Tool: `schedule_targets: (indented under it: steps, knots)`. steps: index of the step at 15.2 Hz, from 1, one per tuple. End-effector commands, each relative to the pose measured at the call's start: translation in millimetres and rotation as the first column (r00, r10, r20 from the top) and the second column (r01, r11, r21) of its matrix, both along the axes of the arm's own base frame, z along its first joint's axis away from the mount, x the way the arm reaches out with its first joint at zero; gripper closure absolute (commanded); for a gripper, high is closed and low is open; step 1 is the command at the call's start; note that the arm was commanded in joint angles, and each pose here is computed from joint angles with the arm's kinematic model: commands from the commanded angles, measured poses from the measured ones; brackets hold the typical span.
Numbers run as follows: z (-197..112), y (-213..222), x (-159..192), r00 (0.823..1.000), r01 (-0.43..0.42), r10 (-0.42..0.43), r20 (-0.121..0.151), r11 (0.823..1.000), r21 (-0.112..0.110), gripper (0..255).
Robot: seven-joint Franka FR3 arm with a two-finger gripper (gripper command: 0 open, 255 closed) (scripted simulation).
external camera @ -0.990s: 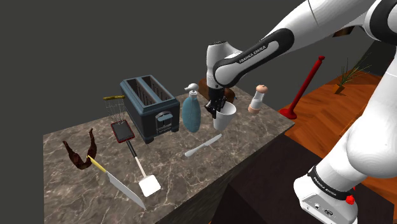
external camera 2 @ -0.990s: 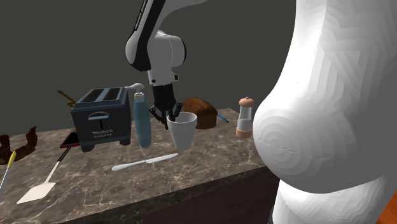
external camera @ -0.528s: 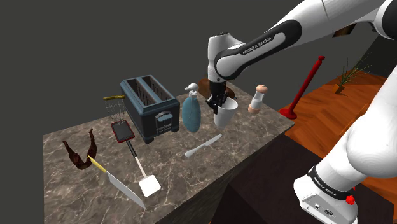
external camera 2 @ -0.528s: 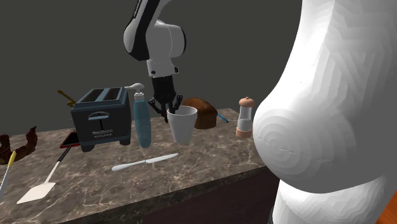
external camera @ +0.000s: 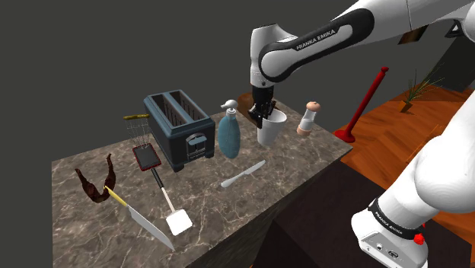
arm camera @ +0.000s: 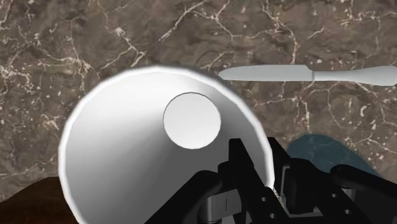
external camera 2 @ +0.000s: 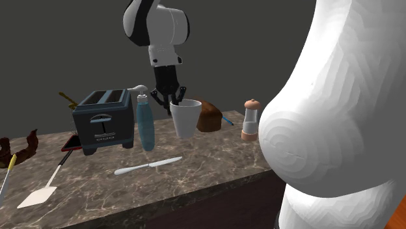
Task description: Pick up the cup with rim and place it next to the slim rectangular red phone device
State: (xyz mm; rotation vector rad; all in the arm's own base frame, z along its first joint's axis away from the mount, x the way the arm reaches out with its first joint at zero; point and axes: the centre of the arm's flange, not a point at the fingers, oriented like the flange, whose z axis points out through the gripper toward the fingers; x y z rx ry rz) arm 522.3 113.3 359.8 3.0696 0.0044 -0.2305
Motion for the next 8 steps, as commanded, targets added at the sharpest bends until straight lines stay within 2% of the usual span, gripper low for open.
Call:
schedule_targets:
  steps: [1, 8]
  knots:
    - [11.1, -0.4, 0.9, 1.000, 0.000, 0.000, 0.000, 1.000, 0.000, 255]
    - [48.1, -0.4, 0.9, 1.000, 0.000, 0.000, 0.000, 1.000, 0.000, 255]
